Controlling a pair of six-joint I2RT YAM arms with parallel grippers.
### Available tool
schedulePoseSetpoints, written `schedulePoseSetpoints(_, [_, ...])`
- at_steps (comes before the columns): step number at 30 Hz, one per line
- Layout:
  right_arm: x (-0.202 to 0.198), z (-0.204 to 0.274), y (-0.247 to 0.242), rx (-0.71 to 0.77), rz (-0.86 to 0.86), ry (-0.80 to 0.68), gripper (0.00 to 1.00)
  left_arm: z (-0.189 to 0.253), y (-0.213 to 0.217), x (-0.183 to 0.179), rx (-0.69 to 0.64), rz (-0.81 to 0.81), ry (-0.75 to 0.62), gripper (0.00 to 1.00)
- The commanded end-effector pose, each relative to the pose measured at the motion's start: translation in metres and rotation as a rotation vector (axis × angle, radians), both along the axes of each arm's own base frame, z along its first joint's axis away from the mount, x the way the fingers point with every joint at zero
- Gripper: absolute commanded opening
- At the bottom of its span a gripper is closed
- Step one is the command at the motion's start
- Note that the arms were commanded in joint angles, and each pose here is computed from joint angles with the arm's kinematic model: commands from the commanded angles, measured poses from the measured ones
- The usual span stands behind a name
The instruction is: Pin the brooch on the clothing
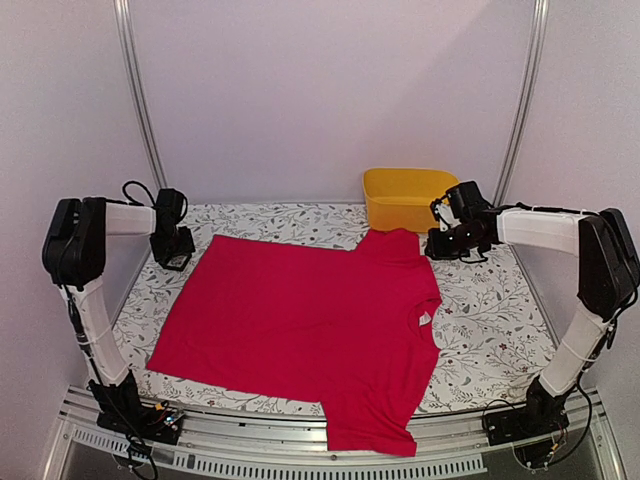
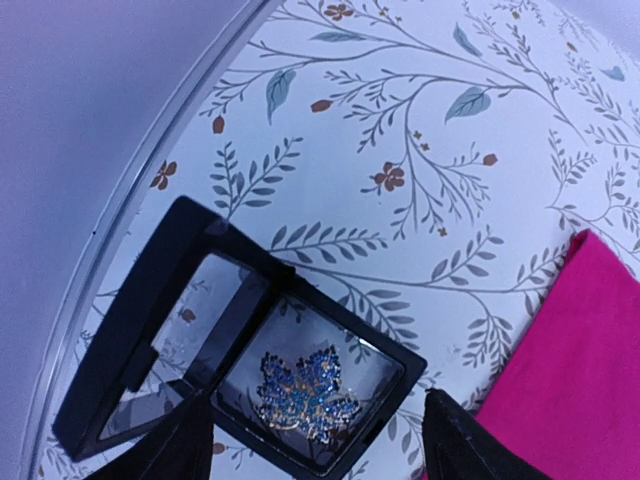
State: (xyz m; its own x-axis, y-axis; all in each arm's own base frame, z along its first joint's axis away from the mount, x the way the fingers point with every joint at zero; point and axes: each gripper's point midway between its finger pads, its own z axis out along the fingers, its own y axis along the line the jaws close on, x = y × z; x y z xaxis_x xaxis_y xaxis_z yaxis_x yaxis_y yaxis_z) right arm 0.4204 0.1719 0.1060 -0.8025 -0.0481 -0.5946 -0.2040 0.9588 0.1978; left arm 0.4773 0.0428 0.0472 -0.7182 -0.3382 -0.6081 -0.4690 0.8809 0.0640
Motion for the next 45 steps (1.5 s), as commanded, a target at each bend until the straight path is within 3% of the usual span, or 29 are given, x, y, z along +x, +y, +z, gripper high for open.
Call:
schedulePoseSetpoints(1, [-0.004,0.000,0.004,-0.011,0.017,0.002,0.14,0.001,0.000,0.025,-0.051,-0.031,-0.052,0.71])
schedulePoseSetpoints(23, [-0.008,-0.001,0.011,-0.074,0.048,-0.002,0.15,-0.042,0.011,0.015,-0.165,0.008,0.071,0.68])
schedulePoseSetpoints(29, [-0.008,0.001,0.010,-0.076,0.051,-0.007,0.15,-0.038,-0.002,-0.004,-0.221,-0.014,0.051,0.61])
schedulePoseSetpoints(38, [-0.006,0.002,0.007,-0.105,0.044,-0.019,0.16,-0.033,-0.009,-0.011,-0.192,-0.049,0.068,0.58])
schedulePoseSetpoints(45, [-0.012,-0.004,0.003,-0.115,0.039,-0.004,0.16,-0.012,-0.012,-0.024,-0.151,-0.070,0.046,0.64])
